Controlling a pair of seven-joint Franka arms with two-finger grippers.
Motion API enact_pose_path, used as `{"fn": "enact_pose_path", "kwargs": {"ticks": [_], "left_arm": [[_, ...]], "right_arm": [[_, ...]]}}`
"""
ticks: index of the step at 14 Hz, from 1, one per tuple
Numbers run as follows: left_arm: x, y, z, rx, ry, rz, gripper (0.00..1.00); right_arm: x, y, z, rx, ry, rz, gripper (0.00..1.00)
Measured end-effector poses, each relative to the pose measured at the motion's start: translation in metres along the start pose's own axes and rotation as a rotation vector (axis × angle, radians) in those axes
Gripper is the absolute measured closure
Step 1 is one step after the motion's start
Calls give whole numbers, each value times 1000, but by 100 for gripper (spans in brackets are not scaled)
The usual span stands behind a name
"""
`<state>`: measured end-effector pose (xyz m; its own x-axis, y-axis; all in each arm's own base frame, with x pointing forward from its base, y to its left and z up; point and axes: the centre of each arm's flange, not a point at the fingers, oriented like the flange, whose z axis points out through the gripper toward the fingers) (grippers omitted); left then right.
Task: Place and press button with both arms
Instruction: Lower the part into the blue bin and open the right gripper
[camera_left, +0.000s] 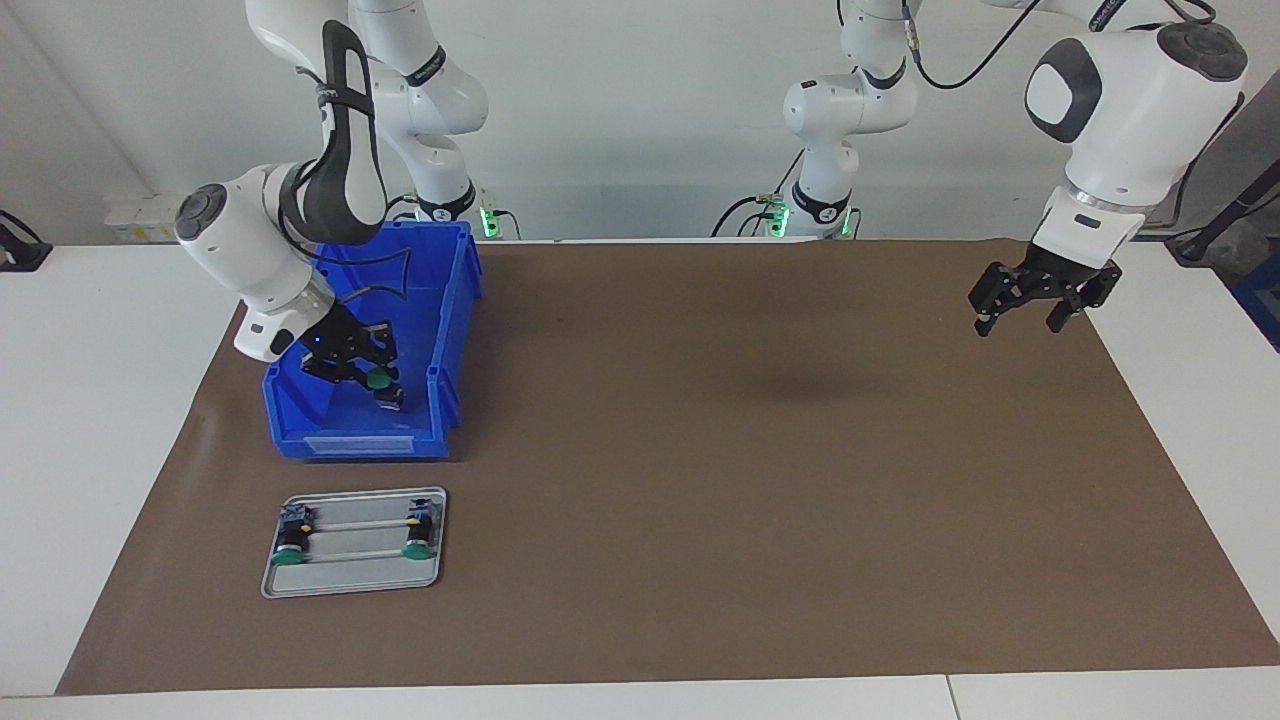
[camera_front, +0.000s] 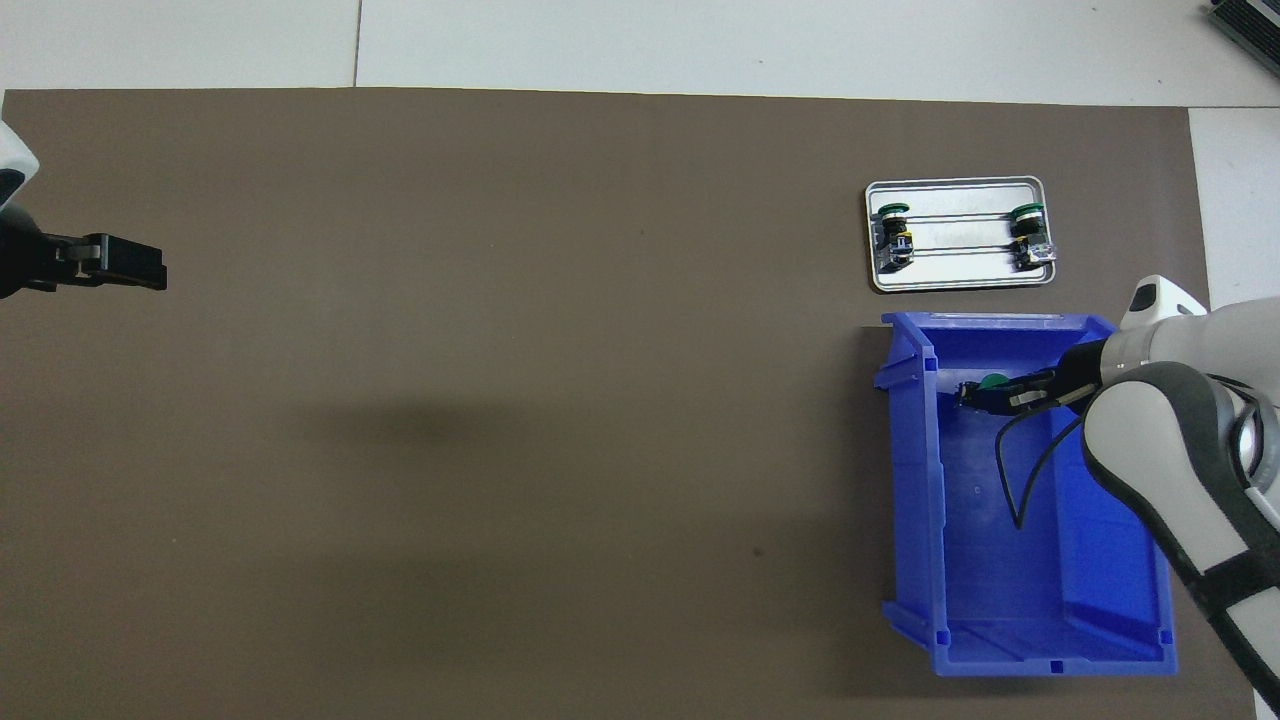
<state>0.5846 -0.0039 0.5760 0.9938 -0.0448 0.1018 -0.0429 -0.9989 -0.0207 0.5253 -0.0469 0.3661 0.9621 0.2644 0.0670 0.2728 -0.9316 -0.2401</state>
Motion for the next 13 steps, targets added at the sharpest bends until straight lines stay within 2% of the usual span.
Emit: {"fn": "enact_pose_path", "kwargs": {"ticks": [11,12,13], "left_arm": [[-4,5,8,-1,-21,8,0],[-4,2,7,-1,-21,3,0],[-5,-2,7,0,-20,-4,0]], "right_arm": [[-8,1,13,-13,-4,1,59],[-9,1,14,-12,-5,11,55],[-9,1,14,-13,-5,28,43]]}}
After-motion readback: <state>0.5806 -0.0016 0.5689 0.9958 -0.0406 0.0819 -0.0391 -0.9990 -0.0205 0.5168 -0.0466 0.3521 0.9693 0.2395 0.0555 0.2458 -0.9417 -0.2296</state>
